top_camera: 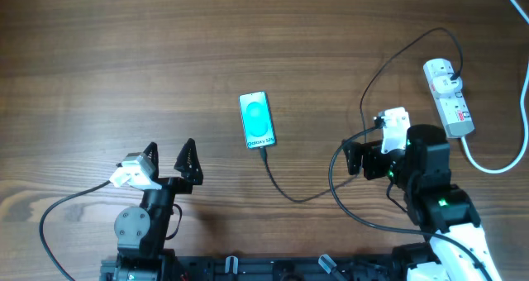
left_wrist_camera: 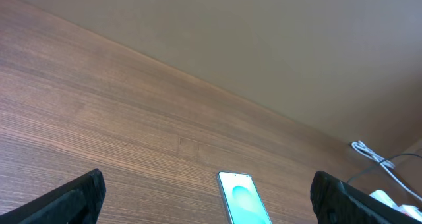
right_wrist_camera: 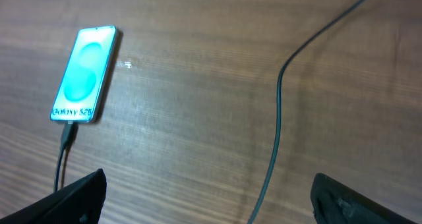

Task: Plug charger to phone and switch on socket

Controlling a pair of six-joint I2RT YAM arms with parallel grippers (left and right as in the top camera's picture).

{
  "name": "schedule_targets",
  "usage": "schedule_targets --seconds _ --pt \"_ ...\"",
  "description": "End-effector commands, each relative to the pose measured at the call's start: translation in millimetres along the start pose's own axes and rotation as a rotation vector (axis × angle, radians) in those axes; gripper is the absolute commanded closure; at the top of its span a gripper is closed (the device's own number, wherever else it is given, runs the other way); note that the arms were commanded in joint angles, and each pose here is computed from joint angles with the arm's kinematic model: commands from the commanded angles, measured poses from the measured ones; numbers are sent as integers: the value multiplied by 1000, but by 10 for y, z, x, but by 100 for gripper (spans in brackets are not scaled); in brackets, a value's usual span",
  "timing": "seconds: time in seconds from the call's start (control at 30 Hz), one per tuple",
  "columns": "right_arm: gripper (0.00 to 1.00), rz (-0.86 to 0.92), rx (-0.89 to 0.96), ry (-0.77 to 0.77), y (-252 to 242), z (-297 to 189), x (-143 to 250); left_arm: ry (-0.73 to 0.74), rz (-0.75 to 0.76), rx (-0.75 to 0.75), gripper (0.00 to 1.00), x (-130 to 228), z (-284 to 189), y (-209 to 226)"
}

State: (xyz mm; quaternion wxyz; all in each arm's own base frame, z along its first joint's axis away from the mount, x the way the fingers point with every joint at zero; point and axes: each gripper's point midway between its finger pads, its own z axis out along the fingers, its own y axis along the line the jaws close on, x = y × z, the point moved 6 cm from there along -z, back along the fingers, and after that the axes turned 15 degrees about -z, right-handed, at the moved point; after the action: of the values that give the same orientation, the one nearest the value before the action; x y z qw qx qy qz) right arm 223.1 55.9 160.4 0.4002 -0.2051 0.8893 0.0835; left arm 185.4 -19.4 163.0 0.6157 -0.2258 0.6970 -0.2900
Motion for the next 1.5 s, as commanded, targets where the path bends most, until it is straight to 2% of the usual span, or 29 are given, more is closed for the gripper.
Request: schedule_targets --seconds 0.0,0.1,0.5,0.97,1.33,1.47 --pt "0 -5 19 -43 6 58 105 -9 23 -13 0 1 0 30" --pt "0 -16 30 -97 9 115 172 -9 23 -13 0 1 0 31" --pt "1 -57 78 -514 68 59 249 -9 23 -13 0 1 0 30" --pt "0 -49 132 -515 71 -107 374 -9 23 -13 0 1 0 31" --pt "0 -71 177 -649 63 -314 233 -9 23 -13 0 1 0 31" --pt "0 -133 205 -702 72 -404 179 -9 23 -13 0 1 0 31"
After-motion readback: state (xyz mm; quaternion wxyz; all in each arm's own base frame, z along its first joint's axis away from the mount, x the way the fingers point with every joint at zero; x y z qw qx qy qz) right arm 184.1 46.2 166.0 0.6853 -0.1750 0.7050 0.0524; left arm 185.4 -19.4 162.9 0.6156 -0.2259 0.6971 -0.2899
